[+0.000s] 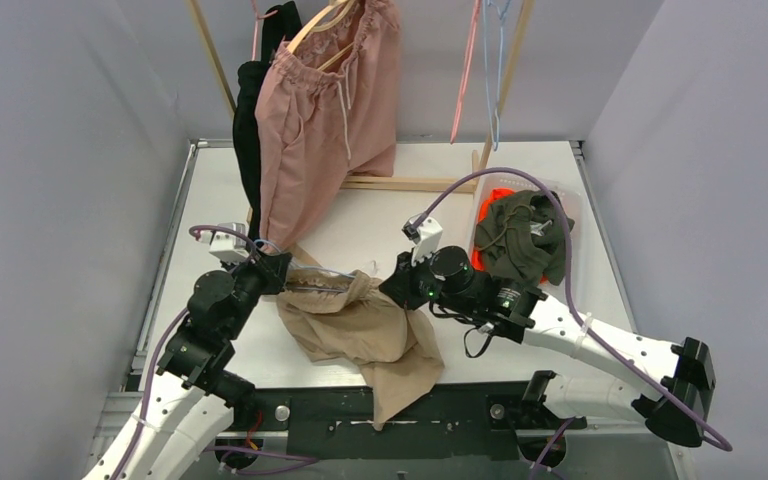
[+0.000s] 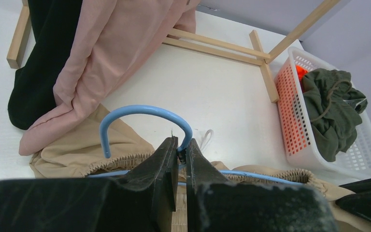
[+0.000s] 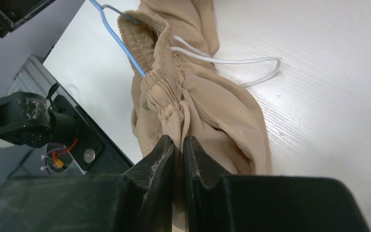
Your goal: Remove the shorts from the hanger
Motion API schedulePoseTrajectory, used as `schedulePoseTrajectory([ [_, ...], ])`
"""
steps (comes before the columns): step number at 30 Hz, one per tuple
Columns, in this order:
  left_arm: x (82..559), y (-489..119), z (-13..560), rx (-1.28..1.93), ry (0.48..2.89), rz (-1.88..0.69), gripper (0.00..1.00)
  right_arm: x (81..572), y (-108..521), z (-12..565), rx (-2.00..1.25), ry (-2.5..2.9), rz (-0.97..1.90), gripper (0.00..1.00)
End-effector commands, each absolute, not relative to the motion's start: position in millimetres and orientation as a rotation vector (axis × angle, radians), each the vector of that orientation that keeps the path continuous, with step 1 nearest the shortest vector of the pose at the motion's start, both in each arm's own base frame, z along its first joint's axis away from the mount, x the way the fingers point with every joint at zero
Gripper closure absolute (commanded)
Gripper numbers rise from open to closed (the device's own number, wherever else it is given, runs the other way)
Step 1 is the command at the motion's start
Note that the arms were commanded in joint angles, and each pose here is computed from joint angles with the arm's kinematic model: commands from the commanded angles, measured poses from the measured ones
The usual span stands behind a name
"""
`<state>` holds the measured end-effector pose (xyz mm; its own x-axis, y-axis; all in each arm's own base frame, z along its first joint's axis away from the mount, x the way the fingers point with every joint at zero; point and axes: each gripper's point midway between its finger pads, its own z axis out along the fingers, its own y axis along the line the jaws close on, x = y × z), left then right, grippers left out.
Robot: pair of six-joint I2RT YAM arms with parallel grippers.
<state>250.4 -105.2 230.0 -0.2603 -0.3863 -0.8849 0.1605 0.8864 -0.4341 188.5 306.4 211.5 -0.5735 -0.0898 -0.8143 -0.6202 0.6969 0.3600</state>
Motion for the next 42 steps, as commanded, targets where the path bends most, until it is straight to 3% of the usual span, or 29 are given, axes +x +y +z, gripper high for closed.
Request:
schedulePoseTrajectory([
  [1,256,-42,238,-0.334,1.71,-0.194,1.0,244,216,214,-0.119,2.058,0.395,0.97],
  [17,256,-43,239,-0.331,1.704,-0.206,1.0,234,192,236,0.012,1.994,0.465,0.99],
  [18,257,-45,240,-0.325,1.703,-0.215,1.0,234,196,236,0.0,1.989,0.486,0.94],
  [20,257,-48,241,-0.311,1.701,-0.231,1.0,228,223,235,-0.135,1.991,0.598,0.73],
  [21,257,-50,241,-0.302,1.7,-0.24,1.0,226,235,232,-0.202,1.992,0.637,0.67],
  [25,257,-55,243,-0.281,1.697,-0.265,1.0,225,286,226,-0.414,2.009,0.729,0.53],
  [29,257,-66,246,-0.231,1.693,-0.319,1.0,239,320,201,-0.518,2.076,0.574,0.45],
  [33,256,-71,249,-0.207,1.687,-0.349,1.0,261,337,172,-0.498,2.185,0.467,0.45],
  [37,256,-67,249,-0.222,1.683,-0.332,1.0,256,355,164,-0.563,2.22,0.535,0.47],
  [42,255,-63,249,-0.234,1.681,-0.318,1.0,244,364,165,-0.63,2.209,0.625,0.6],
])
